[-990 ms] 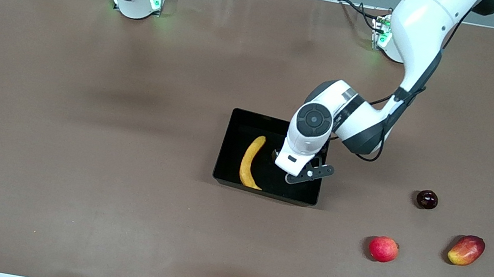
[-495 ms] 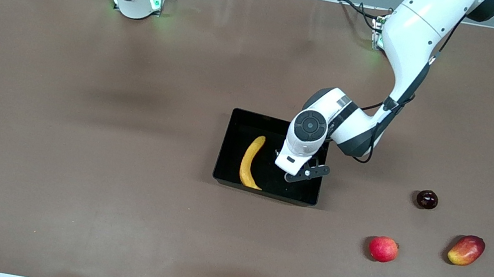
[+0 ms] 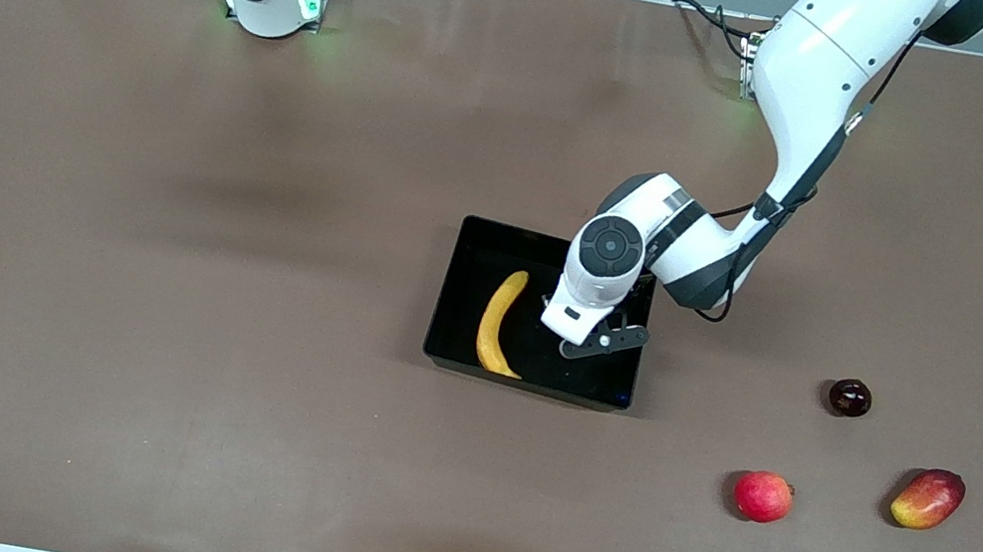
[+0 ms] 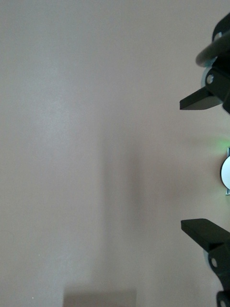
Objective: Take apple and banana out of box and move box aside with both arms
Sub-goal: 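Lower the left gripper into the box and grasp the red apple, then lift the apple with the left gripper and carry it out of the box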
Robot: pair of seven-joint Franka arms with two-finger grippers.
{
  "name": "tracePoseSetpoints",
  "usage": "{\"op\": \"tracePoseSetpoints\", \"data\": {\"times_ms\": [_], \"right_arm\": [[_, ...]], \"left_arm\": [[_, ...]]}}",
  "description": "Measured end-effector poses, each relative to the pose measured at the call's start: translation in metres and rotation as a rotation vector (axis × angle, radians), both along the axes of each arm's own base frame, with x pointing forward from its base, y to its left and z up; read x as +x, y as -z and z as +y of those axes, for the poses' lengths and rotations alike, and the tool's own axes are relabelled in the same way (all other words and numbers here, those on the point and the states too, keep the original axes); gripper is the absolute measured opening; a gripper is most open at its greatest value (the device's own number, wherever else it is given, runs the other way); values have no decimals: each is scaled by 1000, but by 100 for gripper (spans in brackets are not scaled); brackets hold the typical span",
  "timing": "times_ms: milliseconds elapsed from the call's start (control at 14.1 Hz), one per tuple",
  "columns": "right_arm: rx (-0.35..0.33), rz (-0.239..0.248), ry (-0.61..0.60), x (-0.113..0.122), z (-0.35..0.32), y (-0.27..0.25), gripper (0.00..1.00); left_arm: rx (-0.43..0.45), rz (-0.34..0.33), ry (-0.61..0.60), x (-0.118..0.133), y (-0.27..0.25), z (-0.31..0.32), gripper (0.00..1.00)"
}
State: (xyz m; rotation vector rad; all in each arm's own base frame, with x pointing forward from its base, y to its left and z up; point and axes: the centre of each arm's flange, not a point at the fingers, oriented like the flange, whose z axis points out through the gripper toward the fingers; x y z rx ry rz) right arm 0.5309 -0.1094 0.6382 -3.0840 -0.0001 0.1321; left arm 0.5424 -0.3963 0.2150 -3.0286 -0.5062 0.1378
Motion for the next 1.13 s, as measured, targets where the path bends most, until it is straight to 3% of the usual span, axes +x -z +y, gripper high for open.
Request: {"op": "tracePoseSetpoints", "data": {"times_ms": [212, 424, 778, 1131], "right_arm": [[0, 0, 0, 0, 0, 0, 100], [0, 0, 0, 0, 0, 0, 100], [0, 1, 1, 0, 0, 0, 100], [18, -3, -1, 1, 2, 1, 100]], "left_arm": [[-25, -41, 0, 7, -25, -6, 72], [-38, -97, 29, 19, -85, 0, 72], [-16, -120, 150, 50, -184, 61, 72], [-9, -64, 335, 94, -175, 173, 72]]}}
